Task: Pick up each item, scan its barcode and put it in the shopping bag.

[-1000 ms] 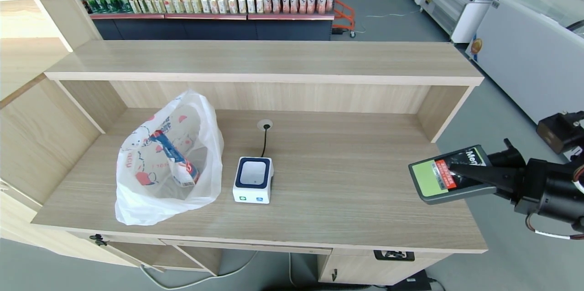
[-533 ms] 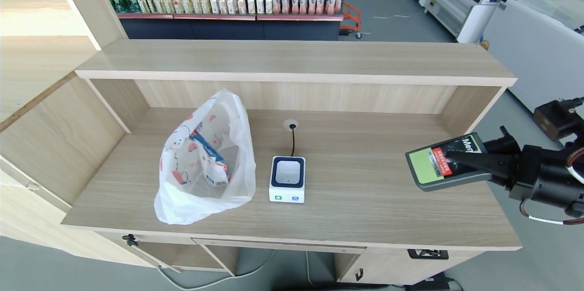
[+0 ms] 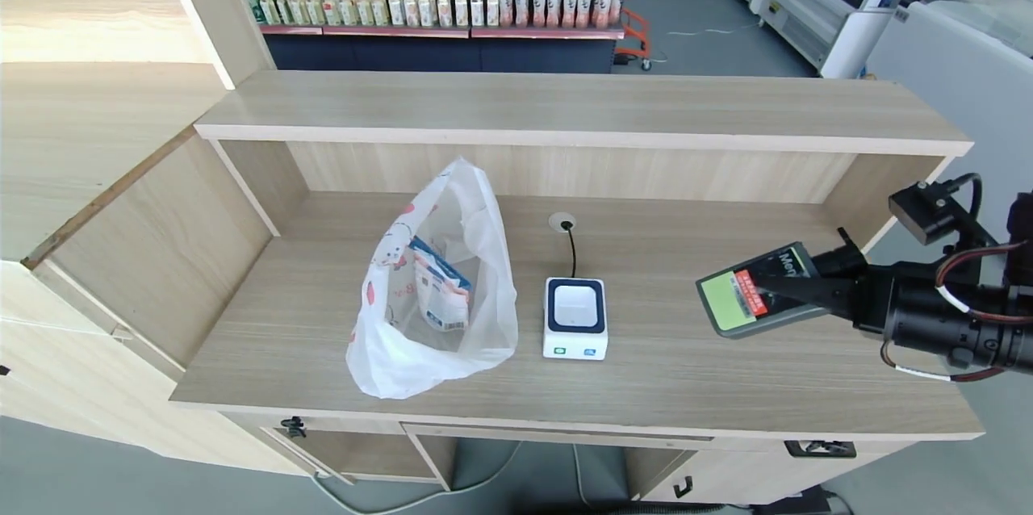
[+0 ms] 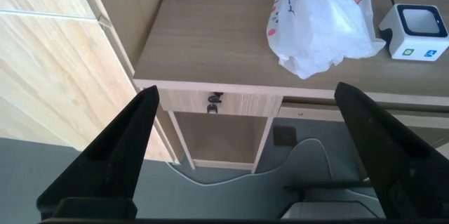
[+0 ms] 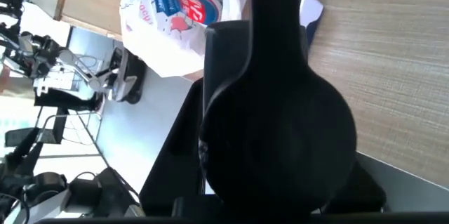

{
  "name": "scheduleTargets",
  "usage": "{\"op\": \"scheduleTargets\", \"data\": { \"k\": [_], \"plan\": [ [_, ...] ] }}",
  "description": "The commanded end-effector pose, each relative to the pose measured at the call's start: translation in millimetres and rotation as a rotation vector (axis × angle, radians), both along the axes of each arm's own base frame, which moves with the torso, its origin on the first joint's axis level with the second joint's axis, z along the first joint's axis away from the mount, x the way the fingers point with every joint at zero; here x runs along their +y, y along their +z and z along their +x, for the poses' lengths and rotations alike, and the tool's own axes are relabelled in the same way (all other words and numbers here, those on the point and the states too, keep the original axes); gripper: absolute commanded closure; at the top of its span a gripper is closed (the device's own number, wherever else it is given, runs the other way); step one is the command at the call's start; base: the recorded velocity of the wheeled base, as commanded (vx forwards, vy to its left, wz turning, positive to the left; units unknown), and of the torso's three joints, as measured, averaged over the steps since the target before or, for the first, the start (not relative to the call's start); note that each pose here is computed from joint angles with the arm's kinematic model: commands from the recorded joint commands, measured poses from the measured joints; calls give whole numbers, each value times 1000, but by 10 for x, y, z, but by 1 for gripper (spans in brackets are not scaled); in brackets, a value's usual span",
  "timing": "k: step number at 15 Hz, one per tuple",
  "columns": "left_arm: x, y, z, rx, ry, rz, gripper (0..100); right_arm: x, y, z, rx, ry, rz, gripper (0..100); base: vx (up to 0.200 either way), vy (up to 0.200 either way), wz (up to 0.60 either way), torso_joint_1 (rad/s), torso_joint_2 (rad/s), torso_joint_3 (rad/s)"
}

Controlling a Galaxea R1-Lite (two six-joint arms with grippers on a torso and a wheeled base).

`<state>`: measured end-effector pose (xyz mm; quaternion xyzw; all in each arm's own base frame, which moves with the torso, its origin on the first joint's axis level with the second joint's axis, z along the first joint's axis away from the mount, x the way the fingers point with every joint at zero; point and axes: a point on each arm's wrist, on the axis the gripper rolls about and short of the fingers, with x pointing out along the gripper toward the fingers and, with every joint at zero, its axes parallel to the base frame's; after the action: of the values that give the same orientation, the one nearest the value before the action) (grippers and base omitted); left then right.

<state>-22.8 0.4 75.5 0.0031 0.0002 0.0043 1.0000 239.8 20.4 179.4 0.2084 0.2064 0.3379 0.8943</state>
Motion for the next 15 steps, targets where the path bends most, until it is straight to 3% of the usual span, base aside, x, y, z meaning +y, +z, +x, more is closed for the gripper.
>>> {"op": "scheduleTargets", "data": {
  "k": [1, 4, 15],
  "plan": [
    [0, 0, 0, 0, 1, 1, 0, 20, -121, 185, 32, 12, -19, 100, 0, 0, 0, 0, 0, 0],
    [0, 0, 0, 0, 1, 0, 0, 170, -249, 458, 30, 16, -80, 100, 0, 0, 0, 0, 0, 0],
    [0, 0, 0, 0, 1, 0, 0, 631, -786, 1117, 31, 121, -90, 100, 0, 0, 0, 0, 0, 0]
  ]
}}
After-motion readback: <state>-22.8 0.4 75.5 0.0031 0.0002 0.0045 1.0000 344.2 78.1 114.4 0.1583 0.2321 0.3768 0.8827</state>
